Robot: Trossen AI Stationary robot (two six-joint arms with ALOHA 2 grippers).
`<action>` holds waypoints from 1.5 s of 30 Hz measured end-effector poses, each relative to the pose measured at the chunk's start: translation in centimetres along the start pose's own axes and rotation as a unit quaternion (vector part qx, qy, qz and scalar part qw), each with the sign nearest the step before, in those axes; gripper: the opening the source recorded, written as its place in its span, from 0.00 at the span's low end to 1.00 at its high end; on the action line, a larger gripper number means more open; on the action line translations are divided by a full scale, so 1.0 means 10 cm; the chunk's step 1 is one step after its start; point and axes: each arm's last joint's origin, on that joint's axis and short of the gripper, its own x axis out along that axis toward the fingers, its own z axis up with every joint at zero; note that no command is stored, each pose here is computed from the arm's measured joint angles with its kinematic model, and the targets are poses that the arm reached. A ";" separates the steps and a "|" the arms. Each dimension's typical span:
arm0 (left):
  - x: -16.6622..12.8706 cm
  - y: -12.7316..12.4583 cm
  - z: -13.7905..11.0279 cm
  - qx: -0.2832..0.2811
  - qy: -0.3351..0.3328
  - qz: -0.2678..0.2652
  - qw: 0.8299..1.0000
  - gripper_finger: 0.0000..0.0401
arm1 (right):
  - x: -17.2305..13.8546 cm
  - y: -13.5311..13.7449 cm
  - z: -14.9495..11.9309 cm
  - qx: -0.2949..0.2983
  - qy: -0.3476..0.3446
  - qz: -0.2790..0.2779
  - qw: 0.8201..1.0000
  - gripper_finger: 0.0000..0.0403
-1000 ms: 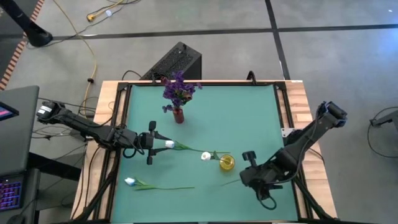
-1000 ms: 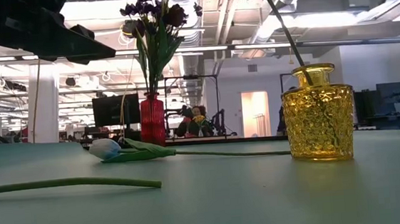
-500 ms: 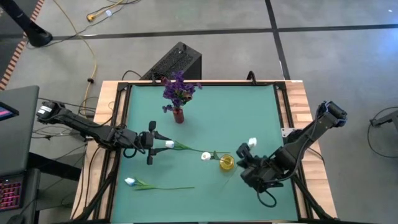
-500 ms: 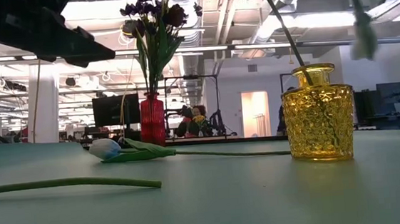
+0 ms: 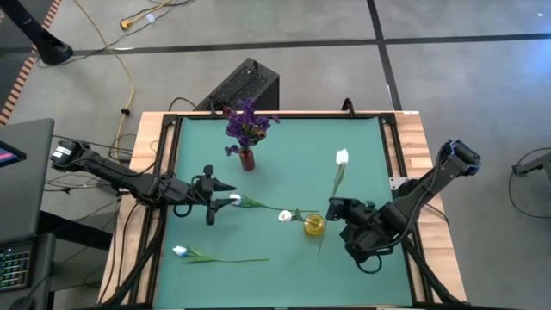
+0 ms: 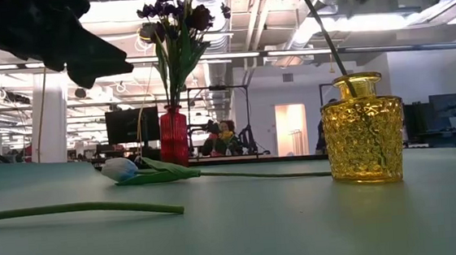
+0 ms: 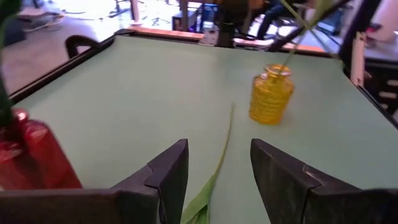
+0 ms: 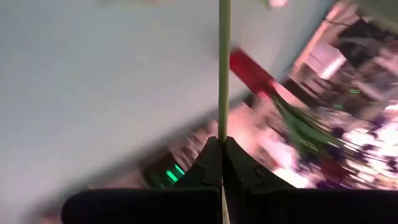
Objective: Sort flowers into vase by color
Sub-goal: Put the white flower into the yellow flower vase
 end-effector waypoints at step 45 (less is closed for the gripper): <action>0.00 0.02 0.00 -0.035 -0.010 0.040 0.999 0.40 | 0.15 -0.16 -0.14 -0.168 0.147 -0.051 0.973 0.06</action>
